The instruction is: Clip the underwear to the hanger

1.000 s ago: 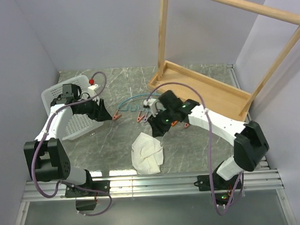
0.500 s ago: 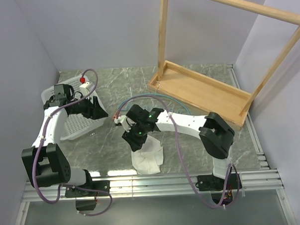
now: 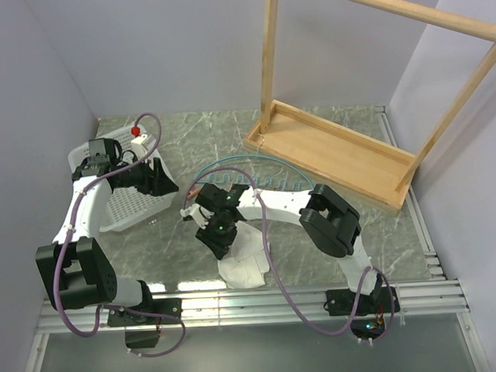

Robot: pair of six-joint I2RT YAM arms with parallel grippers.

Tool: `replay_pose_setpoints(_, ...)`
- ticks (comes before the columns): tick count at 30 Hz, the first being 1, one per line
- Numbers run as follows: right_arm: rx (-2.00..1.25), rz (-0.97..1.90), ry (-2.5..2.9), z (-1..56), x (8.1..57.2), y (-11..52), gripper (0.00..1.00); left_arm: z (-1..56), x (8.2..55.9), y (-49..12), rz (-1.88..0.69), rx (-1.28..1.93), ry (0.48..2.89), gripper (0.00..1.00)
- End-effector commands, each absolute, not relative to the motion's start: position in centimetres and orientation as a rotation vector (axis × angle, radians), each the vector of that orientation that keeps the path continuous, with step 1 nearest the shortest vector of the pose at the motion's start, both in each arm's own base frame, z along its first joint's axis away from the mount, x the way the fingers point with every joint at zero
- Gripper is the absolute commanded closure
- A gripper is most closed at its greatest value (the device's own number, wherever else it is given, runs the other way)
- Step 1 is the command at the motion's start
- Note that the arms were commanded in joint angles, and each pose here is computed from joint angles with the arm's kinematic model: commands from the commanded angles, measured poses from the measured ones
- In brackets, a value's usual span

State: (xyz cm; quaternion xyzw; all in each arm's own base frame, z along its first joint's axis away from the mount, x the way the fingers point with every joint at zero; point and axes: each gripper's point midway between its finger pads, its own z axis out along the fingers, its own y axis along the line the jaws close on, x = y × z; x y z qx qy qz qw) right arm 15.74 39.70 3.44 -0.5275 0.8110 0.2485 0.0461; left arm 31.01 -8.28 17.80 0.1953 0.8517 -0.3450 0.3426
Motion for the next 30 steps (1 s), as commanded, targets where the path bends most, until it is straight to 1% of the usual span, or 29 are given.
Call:
replay_pose_setpoints(1,-1.613,0.745,2.482,4.1,16.0,40.1,0.55,19.2,31.4,-8.5,-0.899,0.529,2.15,0.35)
replay_pose_setpoints(2,-1.615,0.748,2.48,4.1,16.0,40.1,0.59,19.2,31.4,-8.5,-0.903,0.531,2.148,0.35)
replay_pose_setpoints(3,-1.616,0.75,2.476,4.3,16.0,40.0,0.68,19.2,31.4,-8.5,-0.904,0.532,2.147,0.35)
replay_pose_setpoints(5,-1.626,0.753,2.464,4.7,16.0,39.9,0.81,19.3,31.5,-8.6,-0.906,0.535,2.139,0.35)
replay_pose_setpoints(6,-1.628,0.757,2.45,5.3,15.8,39.7,0.95,19.3,31.5,-8.6,-0.908,0.54,2.134,0.36)
replay_pose_setpoints(7,-1.632,0.758,2.441,5.6,15.8,39.4,1.0,19.3,31.5,-8.6,-0.906,0.541,2.131,0.36)
replay_pose_setpoints(13,-1.581,0.778,2.299,11.9,16.5,35.8,1.0,19.1,31.2,-8.7,-0.889,0.597,2.124,0.45)
replay_pose_setpoints(16,-1.561,0.758,2.238,14.1,17.1,33.2,1.0,18.2,30.6,-9.3,-0.836,0.698,2.129,0.49)
replay_pose_setpoints(20,-1.568,0.684,2.223,14.2,17.5,29.5,1.0,16.7,28.9,-11.1,-0.751,0.902,2.094,0.53)
replay_pose_setpoints(21,-1.57,0.677,2.236,13.7,17.2,28.4,1.0,16.4,28.0,-12.8,-0.757,0.989,2.07,0.54)
replay_pose_setpoints(24,-1.583,0.604,2.264,12.1,17.6,25.9,1.0,15.1,26.5,-14.8,-0.729,1.139,2.026,0.56)
replay_pose_setpoints(27,-1.574,0.52,2.276,10.8,18.2,23.8,1.0,13.9,26.1,-16.0,-0.736,1.189,2.017,0.59)
replay_pose_setpoints(30,-1.53,0.463,2.318,9.9,18.8,22.4,1.0,12.3,25.8,-17.4,-0.786,1.218,2.064,0.61)
